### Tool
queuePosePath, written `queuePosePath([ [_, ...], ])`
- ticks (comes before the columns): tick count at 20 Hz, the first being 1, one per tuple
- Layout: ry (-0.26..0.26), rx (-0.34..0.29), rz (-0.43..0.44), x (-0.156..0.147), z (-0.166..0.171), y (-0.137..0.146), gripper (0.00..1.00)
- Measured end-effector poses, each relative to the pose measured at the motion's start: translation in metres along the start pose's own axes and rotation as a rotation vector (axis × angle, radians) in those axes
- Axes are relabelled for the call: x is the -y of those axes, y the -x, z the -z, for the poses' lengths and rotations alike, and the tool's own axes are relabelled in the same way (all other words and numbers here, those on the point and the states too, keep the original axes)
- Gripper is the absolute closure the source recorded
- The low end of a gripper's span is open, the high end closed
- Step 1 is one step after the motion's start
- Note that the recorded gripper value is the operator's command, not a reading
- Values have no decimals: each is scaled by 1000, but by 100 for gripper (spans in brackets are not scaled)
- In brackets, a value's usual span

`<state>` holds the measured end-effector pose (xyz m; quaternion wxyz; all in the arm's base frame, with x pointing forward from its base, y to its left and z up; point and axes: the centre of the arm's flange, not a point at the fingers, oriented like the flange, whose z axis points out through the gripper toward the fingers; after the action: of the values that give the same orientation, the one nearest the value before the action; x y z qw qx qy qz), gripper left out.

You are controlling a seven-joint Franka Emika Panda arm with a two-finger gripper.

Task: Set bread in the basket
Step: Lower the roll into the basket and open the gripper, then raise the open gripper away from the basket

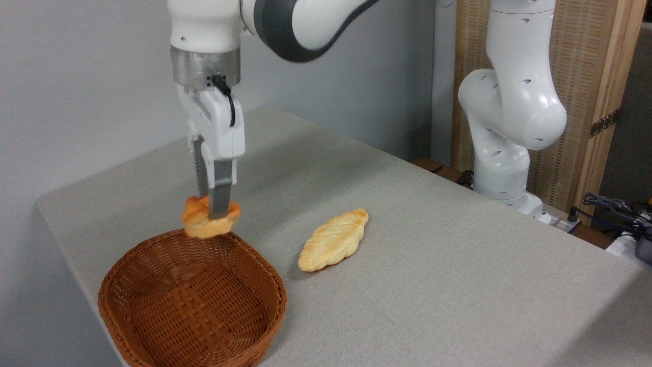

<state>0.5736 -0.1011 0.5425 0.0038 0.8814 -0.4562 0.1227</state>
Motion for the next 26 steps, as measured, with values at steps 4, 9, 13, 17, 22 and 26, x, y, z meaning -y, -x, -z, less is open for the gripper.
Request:
queuePosePath([
  [4, -32, -19, 16, 14, -23, -4, 0],
  [9, -35, -21, 14, 15, -27, -6, 0],
  [13, -39, -24, 14, 15, -24, -7, 0],
  [17, -39, -25, 16, 15, -24, -7, 0],
  [22, -35, -25, 38, 14, -18, -7, 0],
  [26, 29, 34, 67, 14, -7, 13, 0],
])
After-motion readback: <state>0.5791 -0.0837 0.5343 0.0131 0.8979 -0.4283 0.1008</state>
